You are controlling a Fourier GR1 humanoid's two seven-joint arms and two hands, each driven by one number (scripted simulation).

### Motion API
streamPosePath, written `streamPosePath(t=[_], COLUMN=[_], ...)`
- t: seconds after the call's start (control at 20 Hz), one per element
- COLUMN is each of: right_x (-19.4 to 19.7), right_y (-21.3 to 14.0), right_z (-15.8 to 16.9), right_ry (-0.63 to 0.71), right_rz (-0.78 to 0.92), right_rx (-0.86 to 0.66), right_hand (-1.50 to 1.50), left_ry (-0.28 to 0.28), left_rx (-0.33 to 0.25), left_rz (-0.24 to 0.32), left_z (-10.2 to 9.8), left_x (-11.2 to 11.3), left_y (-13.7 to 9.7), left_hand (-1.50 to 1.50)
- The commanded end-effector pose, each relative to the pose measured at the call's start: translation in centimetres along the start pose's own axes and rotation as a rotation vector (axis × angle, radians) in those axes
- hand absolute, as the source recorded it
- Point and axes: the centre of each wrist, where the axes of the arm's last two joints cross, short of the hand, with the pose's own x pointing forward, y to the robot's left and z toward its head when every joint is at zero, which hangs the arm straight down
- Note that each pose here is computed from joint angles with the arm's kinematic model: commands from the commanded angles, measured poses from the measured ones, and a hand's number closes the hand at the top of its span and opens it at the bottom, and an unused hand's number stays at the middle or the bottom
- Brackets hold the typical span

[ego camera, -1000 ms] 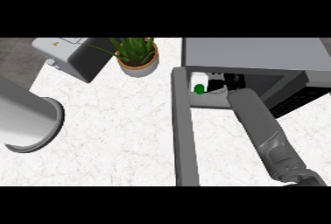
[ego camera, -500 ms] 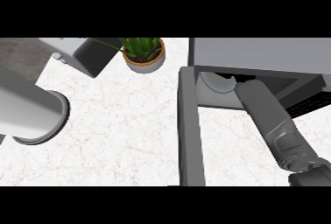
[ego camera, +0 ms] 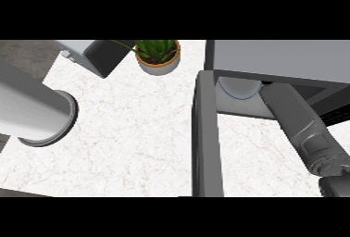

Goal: Pick up the milk, place it into the microwave and close the microwave

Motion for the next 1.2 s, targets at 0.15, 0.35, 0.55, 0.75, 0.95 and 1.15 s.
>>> streamPosePath(t=[0.15,0.35,0.55,0.75,0.95,1.15], right_x=[-2.2,-1.6,-0.3,0.2,0.6,0.8], right_y=[-1.0,-2.0,-0.7,0.2,0.3,0.8], right_z=[0.7,-1.0,-0.6,0.0,-0.1,0.3], right_ry=[0.093,-0.017,-0.047,-0.076,-0.07,-0.044], right_rz=[0.196,0.093,0.022,-0.044,-0.18,-0.299], right_rx=[-0.067,-0.007,0.04,0.084,0.114,0.125], right_hand=[-1.5,-1.5,-1.5,-1.5,-1.5,-1.5], left_ry=[0.008,0.017,0.038,0.032,0.045,0.038], left_rx=[-0.01,-0.011,-0.062,-0.111,-0.152,-0.235], left_rz=[-0.034,-0.05,-0.021,-0.054,-0.002,0.033], left_z=[-0.8,-0.5,-1.6,-2.4,-2.7,-2.2], left_x=[-0.3,-0.3,-1.4,-1.2,-2.4,-2.8], left_y=[0.1,0.0,0.3,0.2,-0.9,-1.6], left_hand=[-1.5,-1.5,-1.5,-1.5,-1.5,-1.5])
